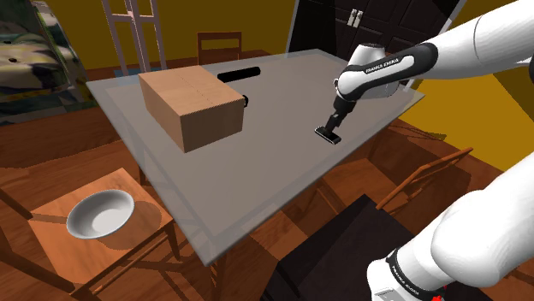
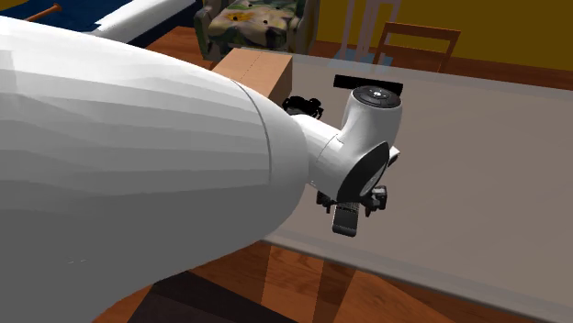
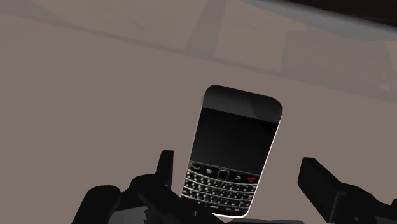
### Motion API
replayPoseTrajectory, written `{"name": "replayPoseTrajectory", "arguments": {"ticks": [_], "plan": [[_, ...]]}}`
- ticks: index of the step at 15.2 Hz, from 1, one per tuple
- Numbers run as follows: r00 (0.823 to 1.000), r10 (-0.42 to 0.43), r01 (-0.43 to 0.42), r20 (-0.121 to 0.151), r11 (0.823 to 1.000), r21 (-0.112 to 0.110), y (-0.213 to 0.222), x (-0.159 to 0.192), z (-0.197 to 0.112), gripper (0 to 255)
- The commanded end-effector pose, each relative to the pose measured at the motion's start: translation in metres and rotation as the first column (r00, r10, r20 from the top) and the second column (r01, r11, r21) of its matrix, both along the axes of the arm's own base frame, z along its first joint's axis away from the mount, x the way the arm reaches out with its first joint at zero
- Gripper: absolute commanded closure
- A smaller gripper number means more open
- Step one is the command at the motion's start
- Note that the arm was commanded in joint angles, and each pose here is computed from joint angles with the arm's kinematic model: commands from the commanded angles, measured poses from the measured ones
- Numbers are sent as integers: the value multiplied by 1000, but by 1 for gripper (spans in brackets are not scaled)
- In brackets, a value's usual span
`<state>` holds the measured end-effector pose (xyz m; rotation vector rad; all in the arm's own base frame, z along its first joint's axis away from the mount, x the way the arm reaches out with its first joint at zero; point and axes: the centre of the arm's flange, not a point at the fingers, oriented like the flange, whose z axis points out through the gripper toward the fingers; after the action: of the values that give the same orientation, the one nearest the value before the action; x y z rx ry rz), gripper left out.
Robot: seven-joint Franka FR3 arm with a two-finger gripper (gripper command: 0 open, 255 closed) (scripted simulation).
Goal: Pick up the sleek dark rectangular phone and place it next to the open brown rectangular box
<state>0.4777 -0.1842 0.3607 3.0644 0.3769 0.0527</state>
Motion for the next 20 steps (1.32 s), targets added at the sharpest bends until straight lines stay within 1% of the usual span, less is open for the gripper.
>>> {"name": "replayPoseTrajectory", "arguments": {"ticks": [1, 5, 12, 13, 20], "plan": [[1000, 1, -1, 0, 1000, 0, -1, 1, -11, 0], [1000, 1, -1, 0, 1000, 0, -2, 2, -30, 0], [1000, 1, -1, 0, 1000, 0, -2, 2, -30, 0], [1000, 1, -1, 0, 1000, 0, -2, 2, -30, 255], [1000, 1, -1, 0, 1000, 0, -2, 2, -30, 255]]}}
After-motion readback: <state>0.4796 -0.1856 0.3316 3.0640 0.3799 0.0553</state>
